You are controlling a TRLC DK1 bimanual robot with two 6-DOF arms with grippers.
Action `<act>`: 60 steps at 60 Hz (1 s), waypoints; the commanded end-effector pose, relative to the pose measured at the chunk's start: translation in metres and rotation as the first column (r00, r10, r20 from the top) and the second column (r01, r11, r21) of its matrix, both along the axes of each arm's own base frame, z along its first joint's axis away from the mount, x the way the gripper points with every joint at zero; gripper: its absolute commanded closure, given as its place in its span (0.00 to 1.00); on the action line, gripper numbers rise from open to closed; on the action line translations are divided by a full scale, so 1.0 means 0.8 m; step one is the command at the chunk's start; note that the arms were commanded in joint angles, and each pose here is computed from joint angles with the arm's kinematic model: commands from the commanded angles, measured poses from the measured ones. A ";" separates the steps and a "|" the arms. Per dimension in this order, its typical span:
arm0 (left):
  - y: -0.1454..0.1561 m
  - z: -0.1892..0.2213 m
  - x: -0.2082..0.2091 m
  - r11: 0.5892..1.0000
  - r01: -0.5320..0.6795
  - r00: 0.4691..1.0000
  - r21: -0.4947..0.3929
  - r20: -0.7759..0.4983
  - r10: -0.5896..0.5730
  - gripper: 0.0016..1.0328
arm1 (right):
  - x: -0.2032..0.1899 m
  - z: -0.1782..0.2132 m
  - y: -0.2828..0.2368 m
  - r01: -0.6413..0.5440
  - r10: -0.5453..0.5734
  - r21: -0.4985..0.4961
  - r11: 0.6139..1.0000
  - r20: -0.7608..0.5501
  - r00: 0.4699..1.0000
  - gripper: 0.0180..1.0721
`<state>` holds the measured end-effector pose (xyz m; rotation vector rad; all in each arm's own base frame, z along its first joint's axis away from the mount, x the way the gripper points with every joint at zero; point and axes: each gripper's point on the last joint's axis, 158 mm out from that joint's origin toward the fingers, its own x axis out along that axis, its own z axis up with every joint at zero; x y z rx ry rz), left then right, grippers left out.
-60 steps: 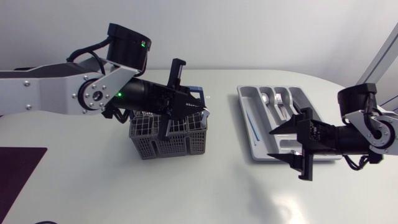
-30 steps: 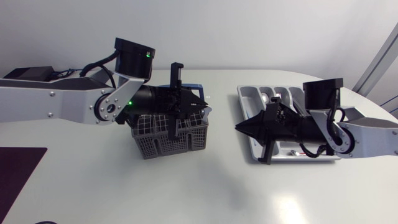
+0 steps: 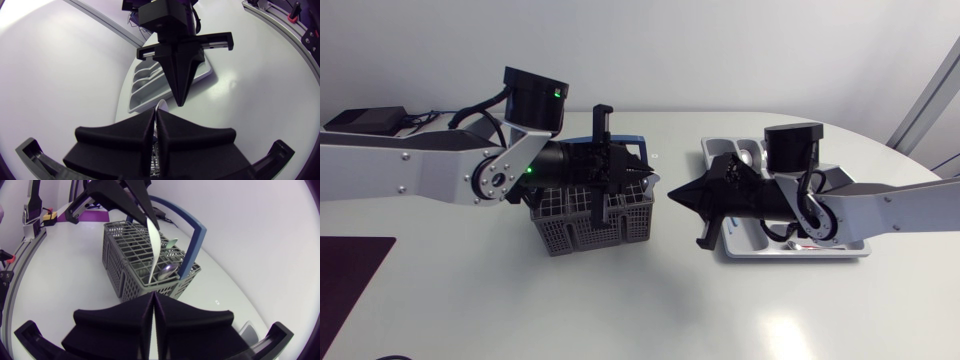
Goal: Unload the cutlery basket into the drawer organizer.
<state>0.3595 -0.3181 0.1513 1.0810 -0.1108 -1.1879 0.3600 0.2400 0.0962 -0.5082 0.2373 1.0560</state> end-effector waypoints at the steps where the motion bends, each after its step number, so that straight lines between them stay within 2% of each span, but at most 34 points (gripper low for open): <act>1: 0.008 -0.028 -0.009 1.000 -0.024 0.997 0.014 -0.079 0.025 0.97 | 0.009 0.003 0.014 0.004 -0.004 0.029 1.000 -0.017 1.000 0.94; 34: 0.010 -0.006 -0.019 0.999 -0.037 0.997 -0.032 -0.064 0.035 0.97 | 0.015 -0.019 0.055 -0.023 0.024 0.047 0.999 -0.032 0.999 0.94; 60: 0.013 0.049 -0.006 0.995 -0.041 0.998 -0.088 0.047 0.046 0.97 | 0.002 -0.056 0.052 -0.038 0.039 0.009 0.999 -0.077 0.996 0.94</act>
